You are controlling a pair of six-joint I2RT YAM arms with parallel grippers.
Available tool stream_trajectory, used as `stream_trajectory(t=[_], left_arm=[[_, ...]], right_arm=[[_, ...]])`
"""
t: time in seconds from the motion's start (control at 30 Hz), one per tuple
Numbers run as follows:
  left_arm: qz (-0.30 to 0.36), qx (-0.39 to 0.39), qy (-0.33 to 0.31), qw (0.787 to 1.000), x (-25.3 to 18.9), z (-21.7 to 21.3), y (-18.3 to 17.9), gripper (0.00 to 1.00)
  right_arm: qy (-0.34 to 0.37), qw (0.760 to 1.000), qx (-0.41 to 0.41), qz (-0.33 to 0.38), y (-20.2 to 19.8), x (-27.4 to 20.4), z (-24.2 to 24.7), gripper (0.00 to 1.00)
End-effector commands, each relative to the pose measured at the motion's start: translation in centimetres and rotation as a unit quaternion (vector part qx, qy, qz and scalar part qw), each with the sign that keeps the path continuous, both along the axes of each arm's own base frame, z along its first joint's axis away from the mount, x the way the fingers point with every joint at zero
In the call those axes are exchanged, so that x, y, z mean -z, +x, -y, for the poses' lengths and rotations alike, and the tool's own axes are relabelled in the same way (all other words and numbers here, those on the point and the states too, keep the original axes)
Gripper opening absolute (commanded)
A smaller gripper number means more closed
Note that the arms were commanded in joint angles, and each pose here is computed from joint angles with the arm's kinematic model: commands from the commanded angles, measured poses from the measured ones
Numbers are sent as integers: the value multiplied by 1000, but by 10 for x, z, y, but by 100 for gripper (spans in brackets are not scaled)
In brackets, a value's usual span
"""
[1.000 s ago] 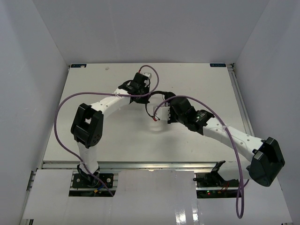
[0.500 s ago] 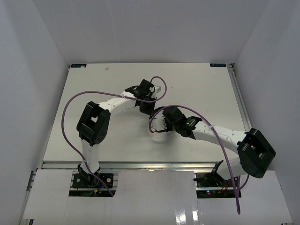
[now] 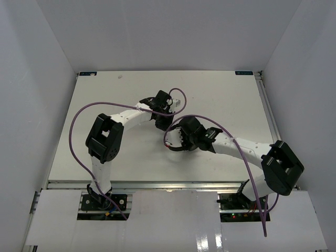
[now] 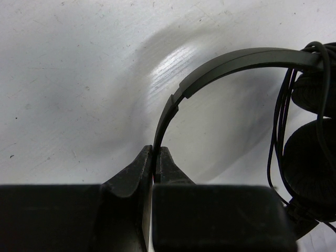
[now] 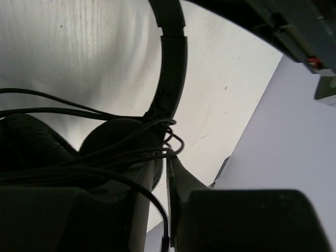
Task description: Wrap the headphones
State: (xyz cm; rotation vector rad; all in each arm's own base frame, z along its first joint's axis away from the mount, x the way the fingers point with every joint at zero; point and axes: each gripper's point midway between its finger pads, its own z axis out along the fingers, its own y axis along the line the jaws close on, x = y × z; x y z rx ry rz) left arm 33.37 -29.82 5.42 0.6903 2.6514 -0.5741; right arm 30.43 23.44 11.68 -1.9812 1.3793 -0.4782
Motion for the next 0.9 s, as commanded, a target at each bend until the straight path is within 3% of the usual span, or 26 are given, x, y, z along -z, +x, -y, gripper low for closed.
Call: stream_trajectory(t=[0.0, 0.3, 0.57, 0.7, 0.87], left_arm=[[13, 20, -34, 999, -29, 9, -6, 0], [10, 20, -37, 999, -28, 11, -5, 0], [17, 18, -36, 999, -34, 8, -6, 0], [19, 16, -34, 999, -34, 6, -7, 0], [19, 9, -27, 999, -32, 4, -4, 0]], right_arm=[[36, 999, -21, 18, 8, -34, -21, 30], [16, 998, -58, -23, -2, -28, -28, 40], [19, 998, -19, -50, 6, -16, -23, 41], [41, 998, 15, -52, 20, -25, -17, 42], [122, 990, 39, -56, 32, -60, -17, 42]])
